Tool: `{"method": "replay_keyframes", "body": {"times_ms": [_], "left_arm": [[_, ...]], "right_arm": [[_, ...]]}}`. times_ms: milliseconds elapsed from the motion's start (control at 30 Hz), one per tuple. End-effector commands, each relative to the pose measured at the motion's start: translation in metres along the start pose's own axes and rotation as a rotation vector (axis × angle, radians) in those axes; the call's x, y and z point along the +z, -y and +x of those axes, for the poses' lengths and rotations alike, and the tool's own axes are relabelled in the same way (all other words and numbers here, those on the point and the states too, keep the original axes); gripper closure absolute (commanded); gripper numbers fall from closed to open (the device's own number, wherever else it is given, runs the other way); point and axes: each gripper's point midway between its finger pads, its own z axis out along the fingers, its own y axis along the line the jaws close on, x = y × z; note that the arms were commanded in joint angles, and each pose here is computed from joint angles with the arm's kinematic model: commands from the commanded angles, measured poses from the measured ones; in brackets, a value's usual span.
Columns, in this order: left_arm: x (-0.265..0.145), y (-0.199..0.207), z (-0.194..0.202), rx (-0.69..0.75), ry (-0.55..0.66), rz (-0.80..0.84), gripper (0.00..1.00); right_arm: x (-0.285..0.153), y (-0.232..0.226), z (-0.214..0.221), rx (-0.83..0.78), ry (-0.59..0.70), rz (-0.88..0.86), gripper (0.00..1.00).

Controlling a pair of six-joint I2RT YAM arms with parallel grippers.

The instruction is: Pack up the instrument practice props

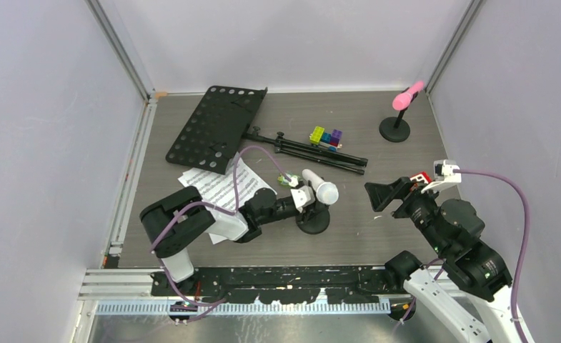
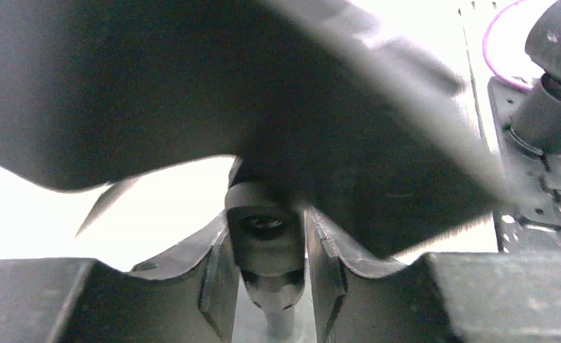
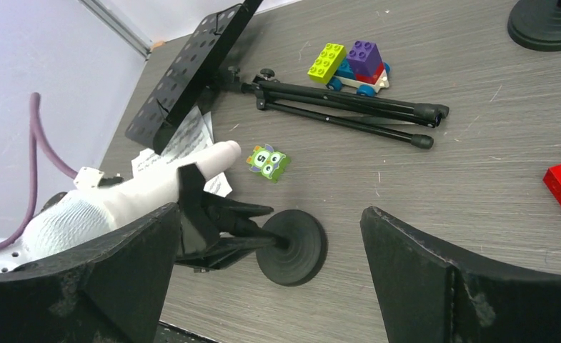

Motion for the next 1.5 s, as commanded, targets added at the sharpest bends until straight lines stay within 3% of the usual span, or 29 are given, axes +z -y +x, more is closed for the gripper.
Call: {"method": "replay_keyframes", "body": {"times_ms": [0,233,333,400,667,833,967,1233,1467], "left_arm": [[-0.002,-0.019,-0.058,0.109,0.205,-0.097,0.58],[-0.008,-0.018,-0.047,0.092,0.15,-0.103,0.45],[-0.012,-0.015,-0.043,0.071,0.141,-0.097,0.24],[-0.018,-0.011,-0.038,0.061,0.125,-0.082,0.18],[-0.06,0.004,-0.021,-0.009,0.01,-0.08,0.15],[-0.083,0.02,-0.021,-0.084,-0.104,-0.037,0.19],[-0.108,0.013,-0.041,-0.041,-0.09,-0.103,0.17],[-0.153,-0.009,-0.111,0.153,-0.001,-0.231,0.13],[-0.162,-0.007,-0.115,0.194,0.011,-0.231,0.12]], "right_arm": [[0.001,0.001,-0.004,-0.013,0.022,0.001,0.0],[0.004,0.002,-0.002,-0.028,0.01,0.01,0.0],[0.003,0.002,-0.003,-0.027,0.015,0.01,0.0],[0.002,0.004,-0.004,-0.028,0.023,0.017,0.0],[0.004,0.021,0.001,0.007,0.076,0.074,0.0],[0.018,0.005,0.028,0.0,0.066,-0.079,0.0],[0.029,-0.015,0.035,0.054,0.142,-0.24,0.0],[0.037,-0.018,0.053,0.004,0.175,-0.33,0.0],[0.034,-0.033,0.056,-0.002,0.196,-0.436,0.01]]}}
